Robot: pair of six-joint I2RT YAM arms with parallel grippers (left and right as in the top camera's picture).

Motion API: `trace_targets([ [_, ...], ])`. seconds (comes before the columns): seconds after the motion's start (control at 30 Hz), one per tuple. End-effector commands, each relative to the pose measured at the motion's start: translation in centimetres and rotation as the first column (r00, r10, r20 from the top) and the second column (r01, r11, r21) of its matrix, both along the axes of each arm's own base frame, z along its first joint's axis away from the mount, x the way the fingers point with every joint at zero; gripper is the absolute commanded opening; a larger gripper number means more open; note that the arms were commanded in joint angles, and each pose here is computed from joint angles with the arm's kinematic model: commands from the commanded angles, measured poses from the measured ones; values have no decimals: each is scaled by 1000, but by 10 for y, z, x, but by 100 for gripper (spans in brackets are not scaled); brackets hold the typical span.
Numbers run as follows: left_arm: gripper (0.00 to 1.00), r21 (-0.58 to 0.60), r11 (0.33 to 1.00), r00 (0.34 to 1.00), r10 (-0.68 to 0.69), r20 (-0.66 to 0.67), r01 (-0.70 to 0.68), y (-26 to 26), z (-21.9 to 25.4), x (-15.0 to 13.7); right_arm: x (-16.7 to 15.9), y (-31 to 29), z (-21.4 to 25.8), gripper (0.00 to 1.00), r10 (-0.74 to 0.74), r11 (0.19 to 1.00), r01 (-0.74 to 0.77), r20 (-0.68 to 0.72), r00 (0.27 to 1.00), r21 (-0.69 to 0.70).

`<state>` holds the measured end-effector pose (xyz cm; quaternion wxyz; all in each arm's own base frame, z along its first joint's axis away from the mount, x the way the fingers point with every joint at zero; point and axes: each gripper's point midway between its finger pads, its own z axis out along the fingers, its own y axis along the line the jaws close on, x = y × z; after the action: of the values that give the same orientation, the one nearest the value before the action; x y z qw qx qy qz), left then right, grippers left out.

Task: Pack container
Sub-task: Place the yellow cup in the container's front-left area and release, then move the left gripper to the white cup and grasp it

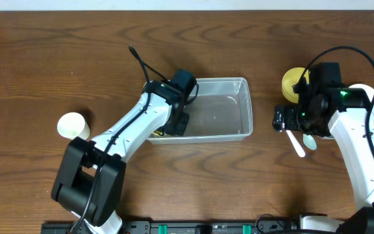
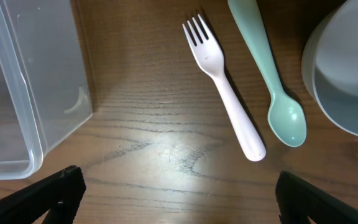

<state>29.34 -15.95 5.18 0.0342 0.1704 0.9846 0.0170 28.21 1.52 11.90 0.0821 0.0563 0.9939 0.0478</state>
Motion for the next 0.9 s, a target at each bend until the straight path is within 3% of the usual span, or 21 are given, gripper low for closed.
trace_targets([
  [0.0, 26, 14, 999, 999, -42, 3, 42, 2, 0, 0, 4, -4, 4, 99, -4, 1000, 4, 11, 1000, -8],
  [0.2, 44, 19, 998, 997, -53, 51, 52, 2, 35, 9, 3, -4, 4, 99, -4, 1000, 4, 7, 1000, -8],
  [0.3, 46, 58, 998, 990, -46, 136, 38, 12, 80, 19, 3, -4, 4, 99, -4, 1000, 4, 7, 1000, -8],
  [0.37, 53, 57, 998, 975, -27, 221, 15, 20, 121, 26, 3, -4, 4, 99, -4, 1000, 4, 8, 1000, -8],
  [0.5, 63, -10, 997, 924, 71, 376, -72, 48, 186, 37, 3, -4, 4, 99, -4, 1000, 4, 8, 1000, -8],
  [0.57, 72, -45, 986, 892, 162, 423, -158, 75, 205, 41, 3, -4, 4, 99, -4, 1000, 4, 8, 1000, -8],
  [0.67, 74, -79, 936, 836, 343, 428, -343, 126, 213, 40, 3, -4, 4, 99, -4, 1000, 4, 8, 1000, -8],
  [0.87, 76, -94, 752, 703, 648, 293, -653, 211, 178, 26, 5, -4, 4, 99, -4, 1000, 4, 17, 1000, -8],
])
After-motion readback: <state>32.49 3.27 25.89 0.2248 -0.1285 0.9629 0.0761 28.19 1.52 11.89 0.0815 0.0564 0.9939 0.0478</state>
